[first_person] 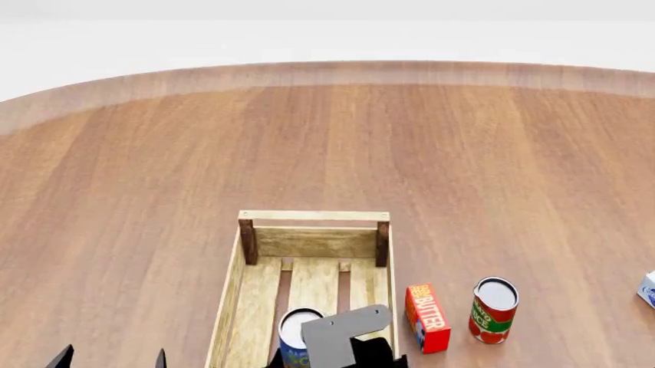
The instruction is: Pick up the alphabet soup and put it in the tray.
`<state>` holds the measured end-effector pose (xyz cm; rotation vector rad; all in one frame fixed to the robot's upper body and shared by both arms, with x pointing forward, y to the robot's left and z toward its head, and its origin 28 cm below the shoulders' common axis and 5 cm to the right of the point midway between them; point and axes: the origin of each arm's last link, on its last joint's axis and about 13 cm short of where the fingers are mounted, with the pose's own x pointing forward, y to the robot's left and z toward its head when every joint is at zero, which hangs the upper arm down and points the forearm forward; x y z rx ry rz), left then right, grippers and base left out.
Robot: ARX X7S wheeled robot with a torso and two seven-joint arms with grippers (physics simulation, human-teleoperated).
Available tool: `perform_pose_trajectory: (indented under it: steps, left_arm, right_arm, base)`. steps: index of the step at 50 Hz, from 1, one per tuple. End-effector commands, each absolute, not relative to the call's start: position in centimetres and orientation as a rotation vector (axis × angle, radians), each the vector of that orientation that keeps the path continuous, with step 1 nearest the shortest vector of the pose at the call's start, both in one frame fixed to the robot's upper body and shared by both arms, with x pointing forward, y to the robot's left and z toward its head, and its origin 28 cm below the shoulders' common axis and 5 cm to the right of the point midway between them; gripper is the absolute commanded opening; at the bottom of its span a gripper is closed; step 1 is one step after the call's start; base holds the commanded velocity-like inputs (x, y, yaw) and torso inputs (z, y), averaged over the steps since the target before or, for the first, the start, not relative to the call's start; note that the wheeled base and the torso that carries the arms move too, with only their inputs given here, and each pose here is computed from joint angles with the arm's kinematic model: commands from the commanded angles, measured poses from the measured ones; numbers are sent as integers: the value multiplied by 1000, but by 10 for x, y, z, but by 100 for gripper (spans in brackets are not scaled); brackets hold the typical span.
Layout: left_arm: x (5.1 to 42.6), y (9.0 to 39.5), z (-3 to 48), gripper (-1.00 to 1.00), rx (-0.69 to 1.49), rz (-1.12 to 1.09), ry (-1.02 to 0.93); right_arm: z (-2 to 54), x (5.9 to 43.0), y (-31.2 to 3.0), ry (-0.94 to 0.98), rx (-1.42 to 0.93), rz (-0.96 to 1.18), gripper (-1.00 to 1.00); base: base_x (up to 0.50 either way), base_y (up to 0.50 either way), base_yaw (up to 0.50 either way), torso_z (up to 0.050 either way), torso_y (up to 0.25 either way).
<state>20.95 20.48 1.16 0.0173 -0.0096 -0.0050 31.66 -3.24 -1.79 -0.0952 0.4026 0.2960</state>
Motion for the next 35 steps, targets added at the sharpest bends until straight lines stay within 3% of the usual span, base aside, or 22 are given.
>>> perform_pose_trajectory:
  steps: [1, 35]
  left_arm:
    - [210, 205, 12, 100, 17, -5, -9]
    - [209, 205, 11, 100, 20, -4, -10]
  right_arm:
    - [-24, 310, -31, 418, -99, 307, 100]
    - [20, 277, -33, 272, -42, 338, 100]
  base:
    - [0, 0, 0, 0, 0]
    - [0, 0, 0, 0, 0]
